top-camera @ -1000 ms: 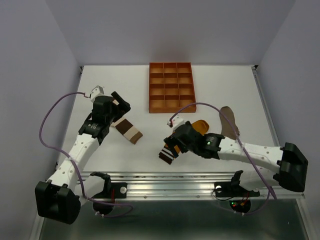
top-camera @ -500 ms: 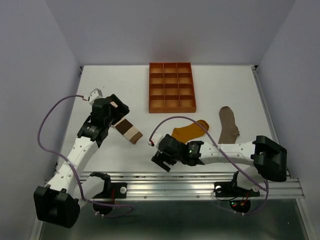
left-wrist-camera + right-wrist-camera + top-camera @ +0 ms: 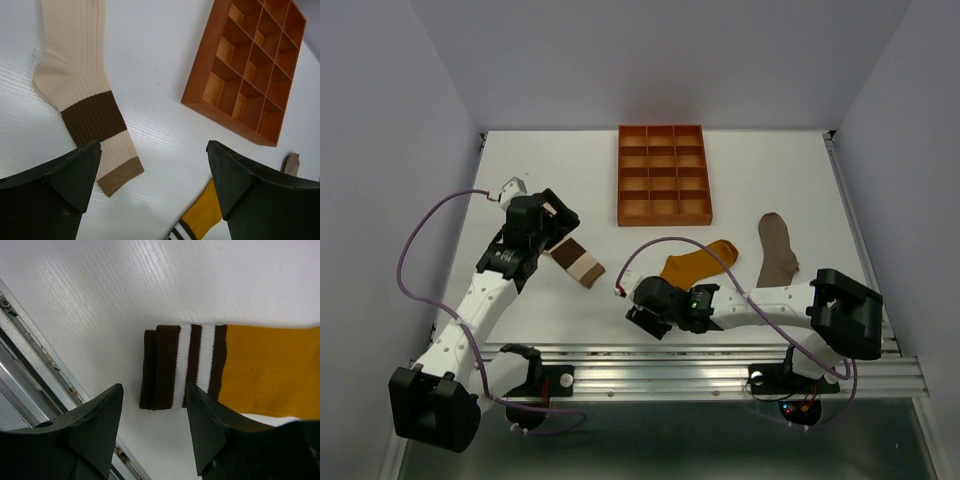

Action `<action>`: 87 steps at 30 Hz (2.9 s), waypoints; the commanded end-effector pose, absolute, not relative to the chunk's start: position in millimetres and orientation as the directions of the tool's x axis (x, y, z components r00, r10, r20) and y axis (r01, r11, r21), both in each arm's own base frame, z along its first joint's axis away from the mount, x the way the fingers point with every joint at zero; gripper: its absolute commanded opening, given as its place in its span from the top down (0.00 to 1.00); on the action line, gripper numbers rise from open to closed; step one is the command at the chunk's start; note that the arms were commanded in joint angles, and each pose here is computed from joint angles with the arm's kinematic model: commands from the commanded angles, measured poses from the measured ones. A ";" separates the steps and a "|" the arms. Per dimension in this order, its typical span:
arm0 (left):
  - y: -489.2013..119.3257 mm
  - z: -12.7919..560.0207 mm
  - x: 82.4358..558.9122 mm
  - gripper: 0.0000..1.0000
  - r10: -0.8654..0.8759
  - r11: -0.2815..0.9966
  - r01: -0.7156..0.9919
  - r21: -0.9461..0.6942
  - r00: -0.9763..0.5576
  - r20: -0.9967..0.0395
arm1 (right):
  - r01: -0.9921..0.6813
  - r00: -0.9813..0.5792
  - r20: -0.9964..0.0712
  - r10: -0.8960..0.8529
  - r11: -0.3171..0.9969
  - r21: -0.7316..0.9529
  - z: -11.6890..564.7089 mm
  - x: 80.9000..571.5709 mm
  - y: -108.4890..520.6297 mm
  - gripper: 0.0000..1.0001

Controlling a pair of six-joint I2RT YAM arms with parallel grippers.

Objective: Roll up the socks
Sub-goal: Roll the sock at the center of the board.

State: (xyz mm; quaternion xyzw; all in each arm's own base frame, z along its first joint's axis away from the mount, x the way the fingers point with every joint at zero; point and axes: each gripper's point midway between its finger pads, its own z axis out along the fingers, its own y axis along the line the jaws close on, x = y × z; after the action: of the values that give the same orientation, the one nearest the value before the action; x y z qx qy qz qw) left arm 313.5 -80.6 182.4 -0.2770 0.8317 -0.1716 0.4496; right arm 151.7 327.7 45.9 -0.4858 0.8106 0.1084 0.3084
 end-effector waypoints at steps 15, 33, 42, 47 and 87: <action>-85.3 169.4 317.6 0.01 -0.607 0.793 -0.311 -0.524 -0.473 -0.639 | -0.806 -0.408 -0.575 -0.709 0.576 -0.138 16.5 153.7 320.3 0.60; -117.5 150.0 301.6 0.01 -0.570 0.801 -0.233 -0.552 -0.578 -0.583 | -0.740 -0.612 -0.631 -0.477 0.627 0.244 50.0 155.1 342.3 0.86; -151.1 137.2 284.6 0.01 -0.500 0.821 -0.156 -0.549 -0.661 -0.559 | -0.668 -0.719 -0.585 -0.375 0.604 0.435 50.5 153.7 339.9 0.87; -164.8 130.9 273.5 0.01 -0.466 0.820 -0.114 -0.561 -0.703 -0.538 | -0.578 -0.790 -0.566 -0.235 0.592 0.562 65.1 168.1 338.3 0.88; -250.4 103.1 216.0 0.01 -0.192 0.742 0.213 -0.636 -0.842 -0.505 | 0.077 -0.979 -0.064 0.194 0.641 0.764 -4.4 198.2 267.0 0.92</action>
State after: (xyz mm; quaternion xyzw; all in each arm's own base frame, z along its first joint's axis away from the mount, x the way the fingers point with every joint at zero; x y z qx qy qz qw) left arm 220.0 -238.3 106.5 -0.0222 0.8973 -0.3388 0.2821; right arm 200.6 285.5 20.2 0.0338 0.8872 0.4521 0.0858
